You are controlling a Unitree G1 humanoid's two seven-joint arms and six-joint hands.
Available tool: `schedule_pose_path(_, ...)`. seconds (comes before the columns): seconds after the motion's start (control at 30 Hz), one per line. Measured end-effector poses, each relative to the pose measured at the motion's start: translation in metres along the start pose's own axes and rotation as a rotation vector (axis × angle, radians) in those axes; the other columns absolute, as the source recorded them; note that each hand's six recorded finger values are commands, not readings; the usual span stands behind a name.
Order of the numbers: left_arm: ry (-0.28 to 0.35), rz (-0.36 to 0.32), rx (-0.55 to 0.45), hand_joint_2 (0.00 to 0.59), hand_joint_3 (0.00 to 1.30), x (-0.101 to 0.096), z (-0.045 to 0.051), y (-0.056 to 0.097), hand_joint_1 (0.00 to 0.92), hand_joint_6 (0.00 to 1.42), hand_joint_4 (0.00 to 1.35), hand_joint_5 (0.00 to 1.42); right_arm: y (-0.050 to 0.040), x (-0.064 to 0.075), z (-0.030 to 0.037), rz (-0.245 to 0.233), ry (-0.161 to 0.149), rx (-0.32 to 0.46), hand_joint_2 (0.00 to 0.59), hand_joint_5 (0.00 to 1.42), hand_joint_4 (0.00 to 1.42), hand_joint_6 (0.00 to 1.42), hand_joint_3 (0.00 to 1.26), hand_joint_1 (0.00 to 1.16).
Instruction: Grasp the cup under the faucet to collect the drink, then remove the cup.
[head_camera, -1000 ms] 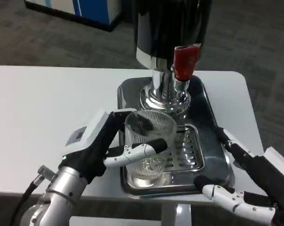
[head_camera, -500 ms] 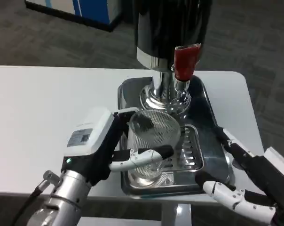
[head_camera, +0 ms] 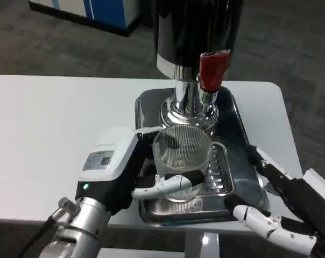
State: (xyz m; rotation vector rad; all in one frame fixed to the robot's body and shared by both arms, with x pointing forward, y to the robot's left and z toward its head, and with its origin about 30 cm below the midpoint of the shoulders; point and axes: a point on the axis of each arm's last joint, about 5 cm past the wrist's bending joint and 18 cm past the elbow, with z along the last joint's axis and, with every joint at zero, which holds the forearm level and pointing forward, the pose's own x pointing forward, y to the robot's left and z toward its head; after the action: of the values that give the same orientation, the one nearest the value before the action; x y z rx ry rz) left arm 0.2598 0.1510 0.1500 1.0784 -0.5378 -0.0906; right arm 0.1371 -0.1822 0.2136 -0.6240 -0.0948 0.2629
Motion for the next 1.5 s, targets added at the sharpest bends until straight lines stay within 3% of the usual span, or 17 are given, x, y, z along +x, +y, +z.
schedule_pose_path(0.4, 0.052, -0.033, 0.056, 0.234, 0.57, -0.001, 0.0, 0.0, 0.073, 0.37, 0.43, 0.6, 0.0007, -0.001, -0.0011, -0.003, 0.0, 0.021, 0.342, 0.0, 0.02, 0.03, 0.0, 0.45)
schedule_pose_path(0.8, 0.07, -0.068, 0.08, 0.232, 0.59, 0.009, 0.0026, 0.006, 0.075, 0.37, 0.39, 0.59, -0.0005, -0.002, -0.0023, -0.002, 0.001, 0.037, 0.349, 0.01, 0.02, 0.03, 0.0, 0.44)
schedule_pose_path(1.5, 0.093, -0.11, 0.094, 0.21, 0.51, 0.02, 0.0077, 0.015, 0.087, 0.4, 0.35, 0.58, -0.0017, -0.001, -0.0035, -0.01, 0.004, 0.043, 0.35, 0.01, 0.03, 0.03, 0.0, 0.43)
